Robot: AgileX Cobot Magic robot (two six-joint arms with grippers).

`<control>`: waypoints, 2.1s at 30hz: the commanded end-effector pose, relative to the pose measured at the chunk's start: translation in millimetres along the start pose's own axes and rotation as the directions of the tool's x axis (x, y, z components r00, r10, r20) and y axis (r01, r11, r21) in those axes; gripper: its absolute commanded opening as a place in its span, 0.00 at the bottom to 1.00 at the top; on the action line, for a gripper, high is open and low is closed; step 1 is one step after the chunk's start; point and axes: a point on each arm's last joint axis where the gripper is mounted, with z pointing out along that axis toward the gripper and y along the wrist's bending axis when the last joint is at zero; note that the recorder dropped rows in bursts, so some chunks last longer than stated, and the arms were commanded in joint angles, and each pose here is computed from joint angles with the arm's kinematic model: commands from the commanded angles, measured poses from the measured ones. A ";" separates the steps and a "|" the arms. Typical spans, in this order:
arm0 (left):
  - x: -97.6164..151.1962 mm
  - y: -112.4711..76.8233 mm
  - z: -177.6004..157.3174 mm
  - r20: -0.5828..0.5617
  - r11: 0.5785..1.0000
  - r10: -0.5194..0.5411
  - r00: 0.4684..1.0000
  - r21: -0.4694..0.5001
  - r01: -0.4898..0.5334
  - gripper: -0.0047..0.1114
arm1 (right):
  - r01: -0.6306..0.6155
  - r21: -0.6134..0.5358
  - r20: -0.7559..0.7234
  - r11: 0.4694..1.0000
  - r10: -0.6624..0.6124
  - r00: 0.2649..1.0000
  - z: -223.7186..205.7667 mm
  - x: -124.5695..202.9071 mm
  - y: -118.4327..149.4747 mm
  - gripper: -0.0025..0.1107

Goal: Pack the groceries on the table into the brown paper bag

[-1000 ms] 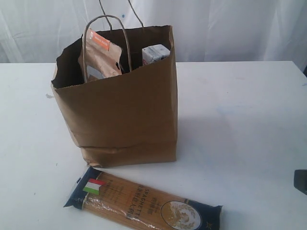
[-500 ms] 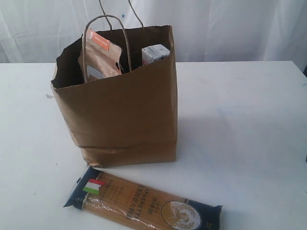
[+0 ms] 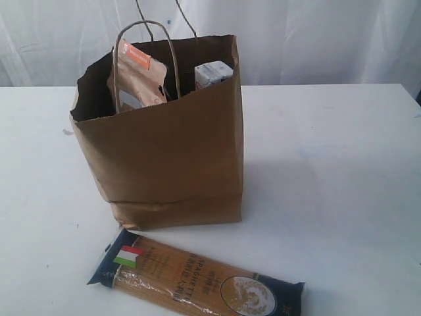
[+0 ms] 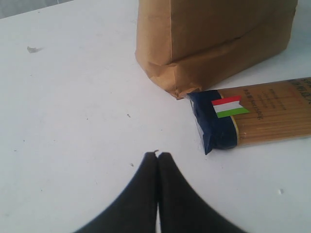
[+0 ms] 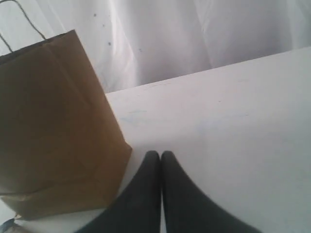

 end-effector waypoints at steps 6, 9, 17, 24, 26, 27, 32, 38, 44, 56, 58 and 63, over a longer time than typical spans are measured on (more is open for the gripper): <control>1.0 0.1 0.2 0.001 1.000 0.000 1.000 -0.003 0.000 0.04 | 0.073 0.036 0.068 0.997 -0.075 0.995 -1.4 15.5 -6.7 0.02; 1.0 0.1 0.2 0.001 1.000 0.000 1.000 -0.003 0.000 0.04 | 0.082 0.037 0.062 0.996 -0.084 0.995 0.2 20.2 -7.8 0.02; 1.0 0.1 0.2 0.001 1.000 0.000 1.000 -0.003 0.000 0.04 | 0.136 0.051 0.001 0.989 -0.136 0.991 4.9 38.1 -13.2 0.02; 1.0 0.1 0.2 0.001 1.000 0.000 1.000 -0.003 0.000 0.04 | 0.110 0.044 -0.001 0.993 -0.110 0.994 5.1 38.9 -12.7 0.02; 1.0 0.1 0.2 0.001 1.000 0.000 1.000 -0.003 0.000 0.04 | 0.108 0.043 0.001 0.993 -0.108 0.994 5.1 38.7 -12.6 0.02; 1.0 0.1 0.2 0.001 1.000 0.000 1.000 -0.003 0.000 0.04 | 0.108 0.043 0.001 0.993 -0.108 0.994 5.1 38.7 -12.6 0.02; 1.0 0.1 0.2 0.001 1.000 0.000 1.000 -0.003 0.000 0.04 | 0.103 0.043 -0.001 0.994 -0.103 0.995 5.1 39.0 -12.6 0.02; 1.0 0.1 0.2 0.001 1.000 0.000 1.000 -0.003 0.000 0.04 | 0.101 0.041 0.000 0.994 -0.101 0.995 5.1 38.8 -12.5 0.02; 1.0 0.1 0.2 0.001 1.000 0.000 1.000 -0.003 0.000 0.04 | 0.143 0.041 -0.002 0.989 -0.143 0.990 5.1 38.8 -12.5 0.02; 1.0 0.1 0.2 0.001 1.000 0.000 1.000 -0.003 0.000 0.04 | 0.262 0.018 0.046 0.965 -0.262 0.964 5.1 34.8 -9.2 0.02; 1.0 0.1 0.2 0.001 1.000 0.000 1.000 -0.003 0.000 0.04 | 0.309 0.008 0.047 0.951 -0.309 0.950 5.1 35.0 -8.1 0.02; 1.0 0.1 0.2 0.001 1.000 0.001 1.000 -0.003 -0.001 0.04 | 0.365 -0.011 0.010 0.931 -0.365 0.931 5.1 38.8 -7.5 0.02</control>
